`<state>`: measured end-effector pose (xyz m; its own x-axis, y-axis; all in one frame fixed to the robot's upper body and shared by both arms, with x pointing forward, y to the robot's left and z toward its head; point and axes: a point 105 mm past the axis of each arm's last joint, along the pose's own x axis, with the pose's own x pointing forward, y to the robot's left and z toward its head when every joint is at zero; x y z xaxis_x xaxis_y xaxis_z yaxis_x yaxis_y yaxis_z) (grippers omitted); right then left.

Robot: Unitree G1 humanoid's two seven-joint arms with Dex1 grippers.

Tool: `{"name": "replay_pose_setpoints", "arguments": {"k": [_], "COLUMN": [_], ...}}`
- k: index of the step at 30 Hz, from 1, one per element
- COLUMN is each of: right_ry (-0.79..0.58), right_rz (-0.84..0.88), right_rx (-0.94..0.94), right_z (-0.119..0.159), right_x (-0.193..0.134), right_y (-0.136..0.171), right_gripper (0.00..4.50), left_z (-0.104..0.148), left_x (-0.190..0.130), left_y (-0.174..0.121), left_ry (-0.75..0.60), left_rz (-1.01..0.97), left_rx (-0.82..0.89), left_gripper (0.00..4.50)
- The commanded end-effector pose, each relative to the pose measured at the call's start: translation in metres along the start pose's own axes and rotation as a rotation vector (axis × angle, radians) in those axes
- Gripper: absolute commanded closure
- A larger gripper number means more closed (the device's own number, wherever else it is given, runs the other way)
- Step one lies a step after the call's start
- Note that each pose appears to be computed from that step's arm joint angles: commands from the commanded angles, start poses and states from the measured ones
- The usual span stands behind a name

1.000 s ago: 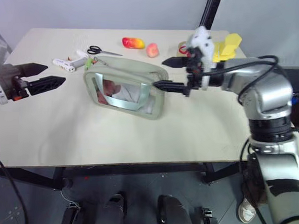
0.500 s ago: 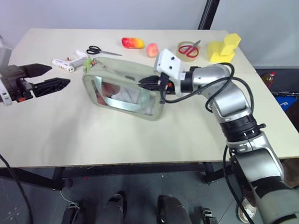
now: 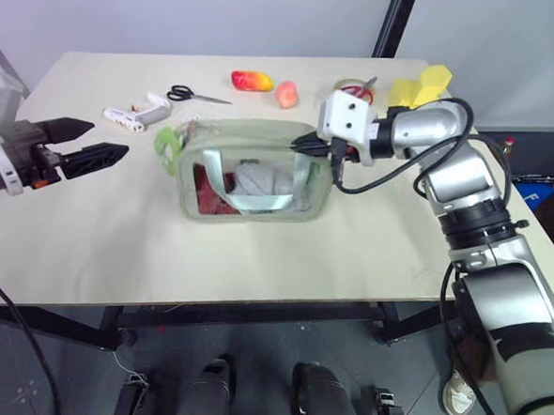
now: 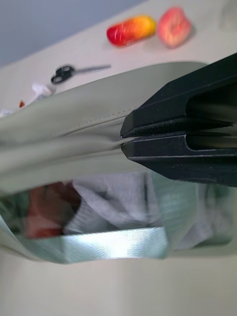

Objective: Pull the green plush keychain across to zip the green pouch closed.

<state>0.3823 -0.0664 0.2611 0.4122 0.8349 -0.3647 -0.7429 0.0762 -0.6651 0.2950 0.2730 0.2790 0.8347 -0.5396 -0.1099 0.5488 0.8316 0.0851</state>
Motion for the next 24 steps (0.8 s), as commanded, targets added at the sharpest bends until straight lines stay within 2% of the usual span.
{"name": "replay_pose_setpoints", "arguments": {"k": [1, 7, 10, 13, 18, 24], "right_ry": [-0.024, -0.077, -0.085, -0.089, -0.092, -0.046], "right_rz": [-0.001, 0.021, 0.045, 0.038, 0.022, 0.042], "right_rx": [0.0, 0.09, 0.1, 0.087, 0.062, 0.052], "right_z": [0.007, 0.018, 0.021, 0.026, 0.033, 0.011], "right_x": [-0.006, -0.006, -0.004, -0.006, -0.012, 0.0], "right_y": [-0.002, 0.0, 0.005, 0.002, -0.006, 0.005], "right_gripper": [4.44, 4.44, 3.6, 2.13, 2.13, 2.13], "left_z": [0.01, 0.003, -0.002, -0.007, -0.023, -0.037], "left_x": [-0.001, 0.0, -0.001, -0.004, -0.009, 0.009], "left_y": [-0.002, -0.001, 0.003, 0.01, 0.027, 0.026], "left_ry": [-0.029, -0.018, -0.01, -0.003, 0.004, -0.022], "left_rz": [-0.007, 0.005, 0.023, 0.052, 0.125, 0.119], "left_rx": [0.031, 0.019, 0.007, -0.004, -0.039, -0.089], "left_gripper": [0.0, 0.0, 0.0, 0.0, 0.0, 0.0]}}
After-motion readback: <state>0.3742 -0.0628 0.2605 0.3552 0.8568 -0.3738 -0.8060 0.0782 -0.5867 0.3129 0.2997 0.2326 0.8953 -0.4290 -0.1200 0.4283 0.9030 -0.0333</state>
